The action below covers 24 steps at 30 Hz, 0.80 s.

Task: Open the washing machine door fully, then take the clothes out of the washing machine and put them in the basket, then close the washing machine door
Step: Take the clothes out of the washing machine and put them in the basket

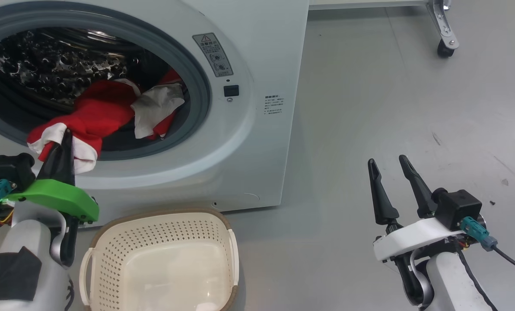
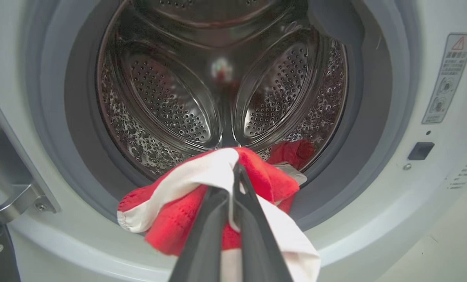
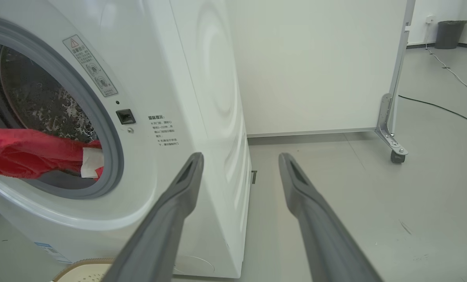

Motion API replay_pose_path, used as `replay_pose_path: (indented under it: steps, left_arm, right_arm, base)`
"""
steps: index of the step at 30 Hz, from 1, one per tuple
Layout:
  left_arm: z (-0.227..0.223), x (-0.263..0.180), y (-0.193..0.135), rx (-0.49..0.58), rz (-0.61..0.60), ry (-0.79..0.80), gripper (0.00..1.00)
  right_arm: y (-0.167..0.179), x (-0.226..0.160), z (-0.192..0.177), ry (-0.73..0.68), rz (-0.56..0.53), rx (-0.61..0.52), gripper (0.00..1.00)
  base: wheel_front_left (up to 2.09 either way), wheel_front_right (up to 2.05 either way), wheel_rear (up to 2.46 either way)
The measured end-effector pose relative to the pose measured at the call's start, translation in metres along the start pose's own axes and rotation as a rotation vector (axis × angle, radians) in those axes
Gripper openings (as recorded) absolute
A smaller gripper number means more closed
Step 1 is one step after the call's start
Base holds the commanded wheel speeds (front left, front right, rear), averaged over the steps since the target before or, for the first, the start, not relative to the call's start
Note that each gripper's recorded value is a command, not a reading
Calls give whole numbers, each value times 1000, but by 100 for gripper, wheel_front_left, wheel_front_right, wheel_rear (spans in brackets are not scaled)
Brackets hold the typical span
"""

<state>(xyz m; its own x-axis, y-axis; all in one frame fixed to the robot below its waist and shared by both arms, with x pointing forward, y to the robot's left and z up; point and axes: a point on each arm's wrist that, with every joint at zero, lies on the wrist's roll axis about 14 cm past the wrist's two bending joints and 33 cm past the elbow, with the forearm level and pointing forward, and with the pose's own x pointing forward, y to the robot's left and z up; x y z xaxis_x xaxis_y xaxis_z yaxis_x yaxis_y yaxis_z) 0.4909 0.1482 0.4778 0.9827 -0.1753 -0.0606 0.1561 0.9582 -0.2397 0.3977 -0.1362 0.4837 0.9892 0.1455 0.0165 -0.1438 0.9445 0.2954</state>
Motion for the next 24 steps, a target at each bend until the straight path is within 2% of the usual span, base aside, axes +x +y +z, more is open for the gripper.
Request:
replay_pose_path:
  steps: [8,15,24]
  left_arm:
    - [21,-9,-6,33,-29,-69,0]
    - [70,-17,-11,36,-40,-221,0]
    - [102,-32,-20,43,-63,-337,0]
  right_arm:
    - [3,-1,4,-11,7,0,100]
    - [3,-7,5,-16,4,2,100]
    - [7,-7,9,-26,16,2,100]
  base:
    - [0,0,0]
    - [0,0,0]
    - [0,0,0]
